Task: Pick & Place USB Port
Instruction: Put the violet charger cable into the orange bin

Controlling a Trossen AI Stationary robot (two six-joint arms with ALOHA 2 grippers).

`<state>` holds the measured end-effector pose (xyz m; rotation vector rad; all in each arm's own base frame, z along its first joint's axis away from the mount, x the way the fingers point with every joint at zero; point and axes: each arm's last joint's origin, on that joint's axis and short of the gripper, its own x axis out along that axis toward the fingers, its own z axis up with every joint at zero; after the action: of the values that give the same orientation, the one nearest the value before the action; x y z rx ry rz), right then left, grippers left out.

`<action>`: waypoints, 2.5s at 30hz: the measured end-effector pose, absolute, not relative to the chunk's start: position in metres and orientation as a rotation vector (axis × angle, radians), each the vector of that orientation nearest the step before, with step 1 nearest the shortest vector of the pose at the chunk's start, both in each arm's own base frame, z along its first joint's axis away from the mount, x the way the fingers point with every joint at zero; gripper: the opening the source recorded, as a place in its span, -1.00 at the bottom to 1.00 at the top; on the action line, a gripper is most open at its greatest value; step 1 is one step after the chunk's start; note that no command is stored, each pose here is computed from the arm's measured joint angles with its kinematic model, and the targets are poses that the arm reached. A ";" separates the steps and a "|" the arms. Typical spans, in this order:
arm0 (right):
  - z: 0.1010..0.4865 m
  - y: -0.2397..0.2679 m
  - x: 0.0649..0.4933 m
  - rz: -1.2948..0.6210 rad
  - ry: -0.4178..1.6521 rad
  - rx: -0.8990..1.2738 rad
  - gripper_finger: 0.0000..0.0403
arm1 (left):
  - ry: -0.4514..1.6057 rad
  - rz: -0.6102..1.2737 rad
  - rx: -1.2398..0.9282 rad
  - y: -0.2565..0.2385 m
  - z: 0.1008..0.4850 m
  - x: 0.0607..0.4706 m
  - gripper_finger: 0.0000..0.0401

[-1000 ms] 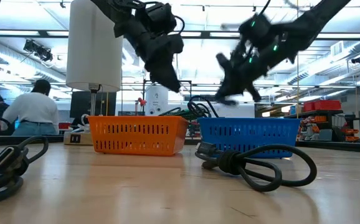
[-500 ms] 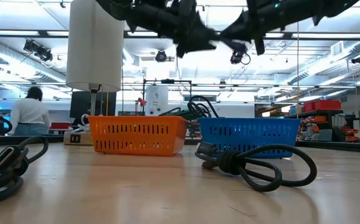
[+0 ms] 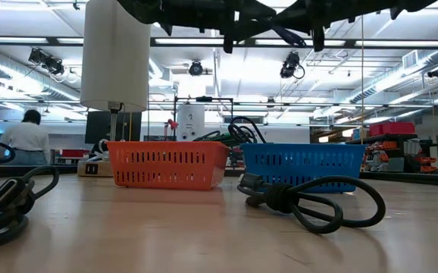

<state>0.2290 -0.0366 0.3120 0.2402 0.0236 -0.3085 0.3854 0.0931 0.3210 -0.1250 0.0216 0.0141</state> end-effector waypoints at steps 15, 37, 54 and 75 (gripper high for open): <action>0.313 -0.022 0.230 -0.272 0.022 0.219 -1.00 | -0.030 -0.056 -0.149 0.089 0.327 0.386 -0.62; 0.304 -0.010 0.230 -0.167 0.129 0.241 -0.88 | -0.026 -0.139 -0.160 0.072 0.327 0.389 -0.90; 0.267 0.007 0.219 -0.124 0.526 0.283 -0.18 | 0.271 -0.241 -0.262 0.058 0.312 0.377 -0.90; 0.266 0.004 0.217 -0.251 0.528 0.271 -0.23 | 0.964 -0.004 -0.122 -0.010 0.268 0.335 -0.90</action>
<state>0.2167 0.0036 0.2658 0.2710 0.5280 -0.2511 0.3355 -0.0103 0.2682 -0.1221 0.9641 -0.0044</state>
